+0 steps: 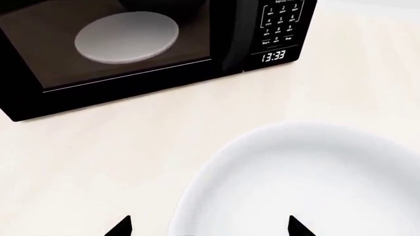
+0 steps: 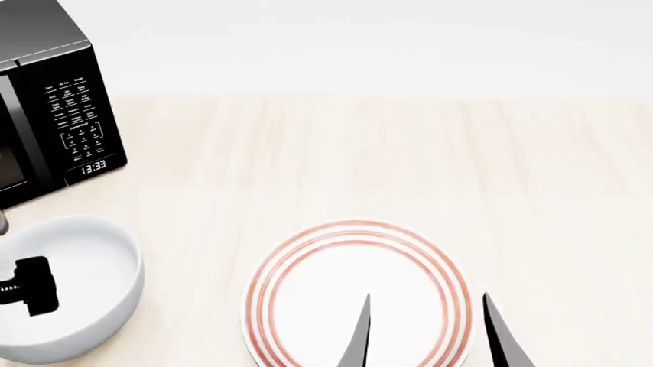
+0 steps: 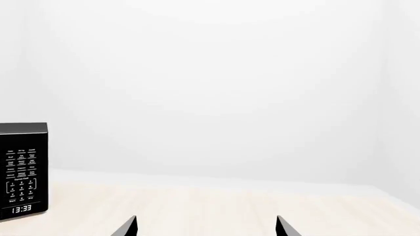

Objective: Pick up the white bowl and put it on the plate.

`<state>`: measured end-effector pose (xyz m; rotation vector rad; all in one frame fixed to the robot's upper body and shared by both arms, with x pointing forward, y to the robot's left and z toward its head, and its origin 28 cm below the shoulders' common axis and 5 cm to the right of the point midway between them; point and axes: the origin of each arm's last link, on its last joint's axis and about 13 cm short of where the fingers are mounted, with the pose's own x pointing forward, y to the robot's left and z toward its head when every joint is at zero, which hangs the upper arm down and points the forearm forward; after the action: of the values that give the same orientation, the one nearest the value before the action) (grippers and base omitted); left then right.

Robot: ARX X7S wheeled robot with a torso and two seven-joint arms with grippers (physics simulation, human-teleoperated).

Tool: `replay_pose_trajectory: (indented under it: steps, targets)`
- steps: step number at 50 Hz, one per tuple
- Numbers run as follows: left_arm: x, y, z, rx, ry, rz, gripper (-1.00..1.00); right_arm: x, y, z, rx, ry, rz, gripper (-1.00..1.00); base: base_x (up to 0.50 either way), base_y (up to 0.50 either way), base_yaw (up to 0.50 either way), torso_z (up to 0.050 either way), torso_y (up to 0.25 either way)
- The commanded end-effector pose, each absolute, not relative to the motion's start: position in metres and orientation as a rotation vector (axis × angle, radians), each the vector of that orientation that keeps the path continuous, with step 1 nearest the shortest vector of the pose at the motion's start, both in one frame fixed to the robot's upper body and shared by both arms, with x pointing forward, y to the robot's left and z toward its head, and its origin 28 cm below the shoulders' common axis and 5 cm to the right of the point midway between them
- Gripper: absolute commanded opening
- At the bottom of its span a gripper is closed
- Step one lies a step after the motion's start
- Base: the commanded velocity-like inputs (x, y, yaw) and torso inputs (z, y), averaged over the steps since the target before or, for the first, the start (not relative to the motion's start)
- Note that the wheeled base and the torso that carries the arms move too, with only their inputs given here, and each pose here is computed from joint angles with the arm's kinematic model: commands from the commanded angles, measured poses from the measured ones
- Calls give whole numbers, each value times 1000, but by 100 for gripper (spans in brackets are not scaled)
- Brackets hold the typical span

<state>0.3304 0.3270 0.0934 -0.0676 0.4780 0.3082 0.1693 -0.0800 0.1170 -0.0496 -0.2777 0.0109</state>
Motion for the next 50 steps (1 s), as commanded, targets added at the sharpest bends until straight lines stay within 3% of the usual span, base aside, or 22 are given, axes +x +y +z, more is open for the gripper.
replay_pose_trajectory:
  steps: [1, 40, 41, 50]
  targets:
    - [331, 328, 89, -70, 484, 311, 100, 169, -80, 116, -51, -277, 12, 100, 0, 0, 0, 0, 0]
    - [334, 332, 81, -64, 494, 335, 100, 168, -79, 115, -51, -274, 14, 100, 0, 0, 0, 0, 0]
    - [334, 332, 81, -63, 493, 335, -100, 169, -79, 115, -51, -273, 15, 100, 0, 0, 0, 0, 0]
    - [335, 332, 80, -66, 495, 332, -100, 169, -79, 115, -50, -273, 15, 100, 0, 0, 0, 0, 0]
